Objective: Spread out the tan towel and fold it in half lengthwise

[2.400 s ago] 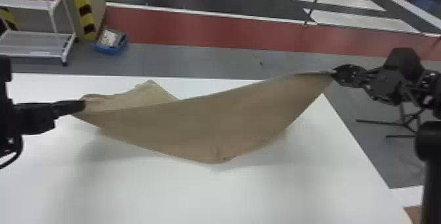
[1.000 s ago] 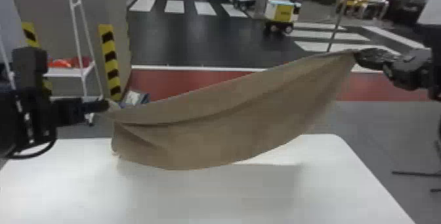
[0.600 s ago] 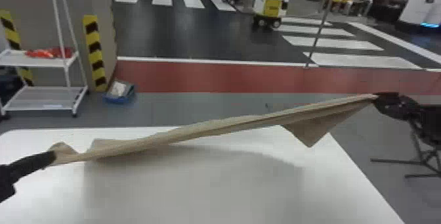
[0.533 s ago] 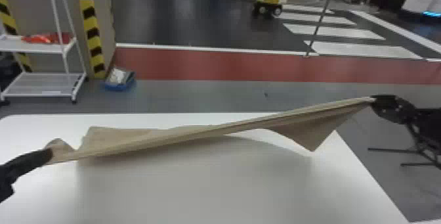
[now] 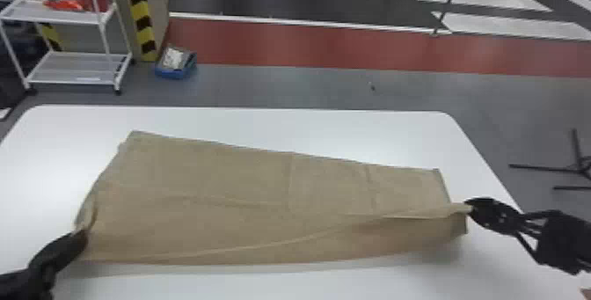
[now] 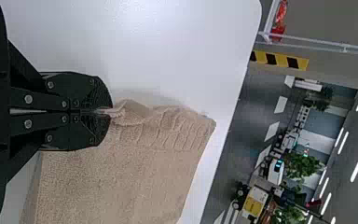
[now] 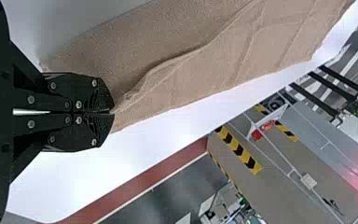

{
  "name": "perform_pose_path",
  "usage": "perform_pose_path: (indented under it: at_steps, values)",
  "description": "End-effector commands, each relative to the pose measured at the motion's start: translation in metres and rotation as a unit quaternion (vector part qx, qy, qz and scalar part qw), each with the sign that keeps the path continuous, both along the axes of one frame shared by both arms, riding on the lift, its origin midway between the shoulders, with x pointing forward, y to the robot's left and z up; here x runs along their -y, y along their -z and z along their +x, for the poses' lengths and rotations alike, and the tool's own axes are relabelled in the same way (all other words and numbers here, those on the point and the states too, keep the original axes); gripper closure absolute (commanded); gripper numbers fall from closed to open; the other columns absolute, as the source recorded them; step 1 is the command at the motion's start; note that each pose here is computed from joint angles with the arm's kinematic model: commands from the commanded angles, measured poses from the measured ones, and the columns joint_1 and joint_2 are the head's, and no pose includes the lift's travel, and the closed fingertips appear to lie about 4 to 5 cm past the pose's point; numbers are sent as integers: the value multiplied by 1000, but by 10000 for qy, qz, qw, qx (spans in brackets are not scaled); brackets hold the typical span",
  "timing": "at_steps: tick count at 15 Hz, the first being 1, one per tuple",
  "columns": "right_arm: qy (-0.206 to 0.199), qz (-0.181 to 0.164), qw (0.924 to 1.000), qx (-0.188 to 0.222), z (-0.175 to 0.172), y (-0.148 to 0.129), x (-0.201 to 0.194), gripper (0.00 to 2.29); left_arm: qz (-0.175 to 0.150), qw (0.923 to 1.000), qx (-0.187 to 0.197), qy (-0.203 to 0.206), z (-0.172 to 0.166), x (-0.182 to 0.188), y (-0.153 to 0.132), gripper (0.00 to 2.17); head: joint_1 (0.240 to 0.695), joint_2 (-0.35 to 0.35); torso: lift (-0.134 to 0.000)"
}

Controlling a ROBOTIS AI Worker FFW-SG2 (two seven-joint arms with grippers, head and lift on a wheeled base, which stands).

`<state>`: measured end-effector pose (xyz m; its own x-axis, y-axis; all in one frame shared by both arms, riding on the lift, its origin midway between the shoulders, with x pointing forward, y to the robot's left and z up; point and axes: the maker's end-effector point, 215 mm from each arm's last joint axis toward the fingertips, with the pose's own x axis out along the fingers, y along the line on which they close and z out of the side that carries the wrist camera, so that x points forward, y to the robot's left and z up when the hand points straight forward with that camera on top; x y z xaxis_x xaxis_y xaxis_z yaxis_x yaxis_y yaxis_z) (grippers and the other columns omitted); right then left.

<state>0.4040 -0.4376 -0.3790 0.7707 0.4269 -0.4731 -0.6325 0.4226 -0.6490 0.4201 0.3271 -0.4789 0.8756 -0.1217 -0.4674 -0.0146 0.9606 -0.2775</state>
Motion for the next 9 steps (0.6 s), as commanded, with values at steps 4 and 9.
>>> perform_pose_path:
  at_steps: [4,9]
  values:
    - [-87,-147,9995,-257,-24,8,7,70,141,9998,116,-32,-22,-13,-11,-2,695,-146,-118]
    - [-115,-381,9982,-456,-44,8,22,36,-5,9996,284,-95,-31,-26,-29,26,695,-157,-118]
